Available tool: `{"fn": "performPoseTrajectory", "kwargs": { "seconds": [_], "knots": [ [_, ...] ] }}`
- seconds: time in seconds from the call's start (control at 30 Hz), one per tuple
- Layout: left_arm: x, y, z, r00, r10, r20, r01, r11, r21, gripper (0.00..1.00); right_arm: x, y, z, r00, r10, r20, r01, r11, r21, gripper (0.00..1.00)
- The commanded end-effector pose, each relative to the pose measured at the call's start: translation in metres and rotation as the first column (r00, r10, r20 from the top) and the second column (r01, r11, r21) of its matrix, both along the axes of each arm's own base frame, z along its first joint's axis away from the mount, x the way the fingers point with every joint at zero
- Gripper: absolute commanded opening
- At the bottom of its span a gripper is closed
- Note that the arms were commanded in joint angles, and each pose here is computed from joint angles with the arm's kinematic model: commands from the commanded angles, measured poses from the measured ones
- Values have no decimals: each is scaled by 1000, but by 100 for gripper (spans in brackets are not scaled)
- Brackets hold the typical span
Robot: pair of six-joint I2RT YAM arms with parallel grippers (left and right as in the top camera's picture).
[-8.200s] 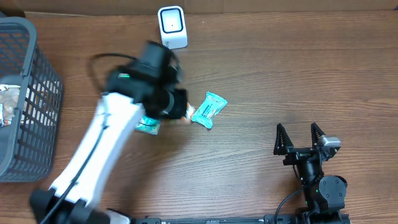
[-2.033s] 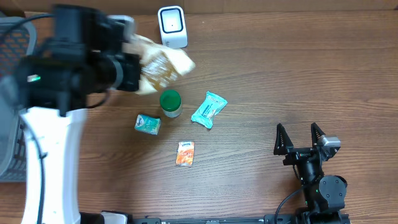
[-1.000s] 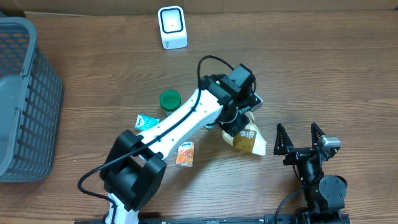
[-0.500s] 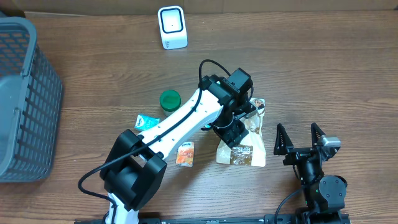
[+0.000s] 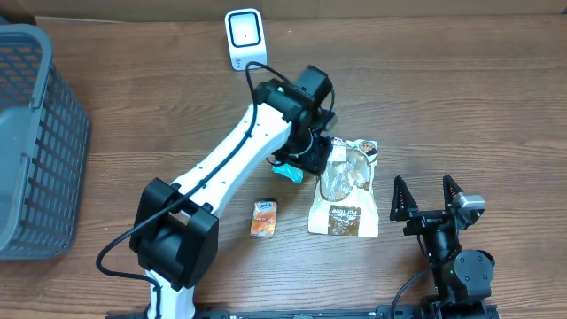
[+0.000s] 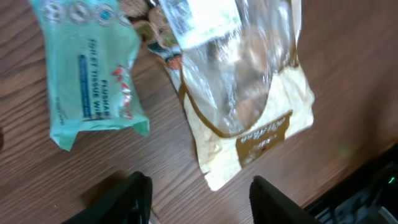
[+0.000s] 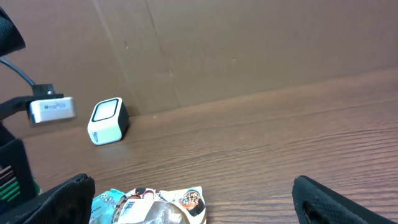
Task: Scan the item barcode
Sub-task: 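Lift the bread bag out and carry it toward the scanner, then move the right gripper to the bread bag and grasp its top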
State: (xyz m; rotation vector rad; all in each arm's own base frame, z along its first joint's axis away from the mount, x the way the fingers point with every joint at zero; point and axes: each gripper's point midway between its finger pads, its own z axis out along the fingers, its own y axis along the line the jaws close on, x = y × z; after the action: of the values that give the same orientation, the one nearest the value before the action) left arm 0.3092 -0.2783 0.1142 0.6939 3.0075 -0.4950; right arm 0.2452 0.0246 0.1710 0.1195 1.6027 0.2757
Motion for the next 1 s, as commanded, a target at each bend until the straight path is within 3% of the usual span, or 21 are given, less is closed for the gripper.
{"fn": "performPoseTrajectory", "kwargs": {
  "seconds": [0.0, 0.1, 0.17, 0.37, 0.5, 0.63, 0.77, 0.97],
  "knots": [
    [3, -6, 11, 997, 80, -8, -80, 996, -38, 51, 0, 0, -1, 1000, 1, 7, -1, 1000, -7, 100],
    [7, -8, 12, 997, 80, 10, -80, 996, -46, 49, 0, 0, -1, 1000, 1, 7, -1, 1000, -7, 100],
    [8, -9, 12, 997, 80, 15, -79, 996, -51, 41, 0, 0, -1, 1000, 1, 7, -1, 1000, -7, 100],
    [4, -7, 3, 990, 136, -22, -137, 990, -35, 4, 0, 0, -1, 1000, 1, 8, -1, 1000, -7, 100],
    [-8, -17, -13, 981, 162, -110, -172, 981, -91, 4, 0, 3, -1, 1000, 18, 6, -18, 1000, -1, 100],
    [-18, -33, -26, 975, 132, -178, -167, 966, -197, 5, -2, 12, 1, 998, 67, 4, -68, 993, 94, 100],
    [-21, -34, -48, 961, 175, -215, -222, 950, -220, 5, -8, 35, 9, 979, 205, 14, -204, 969, 139, 100],
    [-18, -32, -70, 936, 261, -237, -314, 922, -224, 4, -14, 38, 38, 975, 221, -13, -217, 964, 157, 100]
  ]
}}
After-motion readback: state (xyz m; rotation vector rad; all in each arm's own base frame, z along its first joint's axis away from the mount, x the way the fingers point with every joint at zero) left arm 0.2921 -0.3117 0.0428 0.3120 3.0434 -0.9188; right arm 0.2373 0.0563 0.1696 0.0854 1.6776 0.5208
